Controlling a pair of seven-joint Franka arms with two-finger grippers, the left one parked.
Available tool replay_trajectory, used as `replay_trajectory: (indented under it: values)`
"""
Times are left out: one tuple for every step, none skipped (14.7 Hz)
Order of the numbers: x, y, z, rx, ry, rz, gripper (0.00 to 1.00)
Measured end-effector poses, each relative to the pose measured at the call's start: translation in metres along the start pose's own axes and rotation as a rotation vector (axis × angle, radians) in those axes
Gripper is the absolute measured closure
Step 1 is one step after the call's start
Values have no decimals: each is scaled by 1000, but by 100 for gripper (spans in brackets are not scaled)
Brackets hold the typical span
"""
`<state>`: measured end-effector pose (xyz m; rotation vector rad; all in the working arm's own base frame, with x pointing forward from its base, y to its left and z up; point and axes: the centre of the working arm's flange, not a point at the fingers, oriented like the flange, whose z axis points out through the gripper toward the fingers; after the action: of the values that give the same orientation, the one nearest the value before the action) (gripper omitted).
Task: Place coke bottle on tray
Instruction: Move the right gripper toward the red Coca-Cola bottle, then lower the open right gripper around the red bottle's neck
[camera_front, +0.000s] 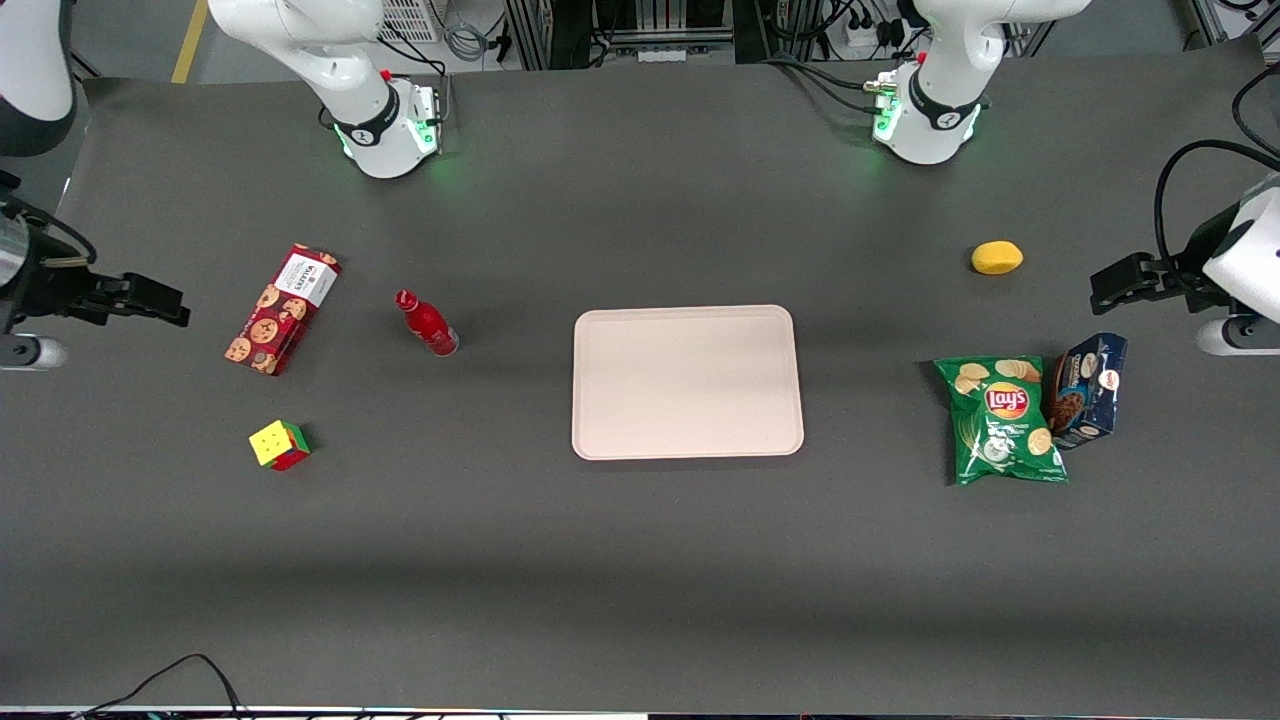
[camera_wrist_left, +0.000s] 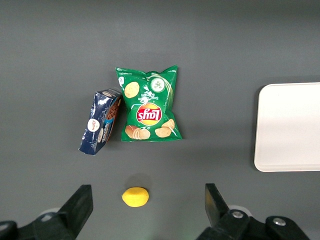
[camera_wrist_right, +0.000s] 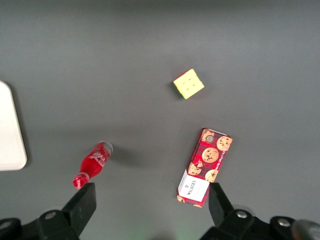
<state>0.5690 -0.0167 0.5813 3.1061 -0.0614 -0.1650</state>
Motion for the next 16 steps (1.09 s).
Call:
replay_trajectory:
  values:
    - [-2, -15, 0, -3, -9, -27, 0]
    - [-3, -32, 0, -7, -15, -48, 0]
    - [-5, -49, 0, -11, -20, -48, 0]
    - [-7, -65, 0, -14, -21, -39, 0]
    - [-10, -82, 0, -19, -22, -33, 0]
    - [-13, -97, 0, -23, -27, -41, 0]
    - [-18, -111, 1, -28, -38, -61, 0]
    - [-21, -124, 2, -33, -44, -84, 0]
    - [-25, -136, 2, -36, -49, -106, 0]
    - [-28, -149, 4, -39, -55, -131, 0]
    - [-32, -163, 10, -39, -65, -154, 0]
    - [-34, -179, 21, -38, -71, -174, 0]
    - [-33, -186, 32, -37, -70, -182, 0]
    - [-32, -189, 46, -36, -67, -186, 0]
    - [-30, -190, 61, -35, -63, -187, 0]
    - [-29, -191, 76, -33, -59, -189, 0]
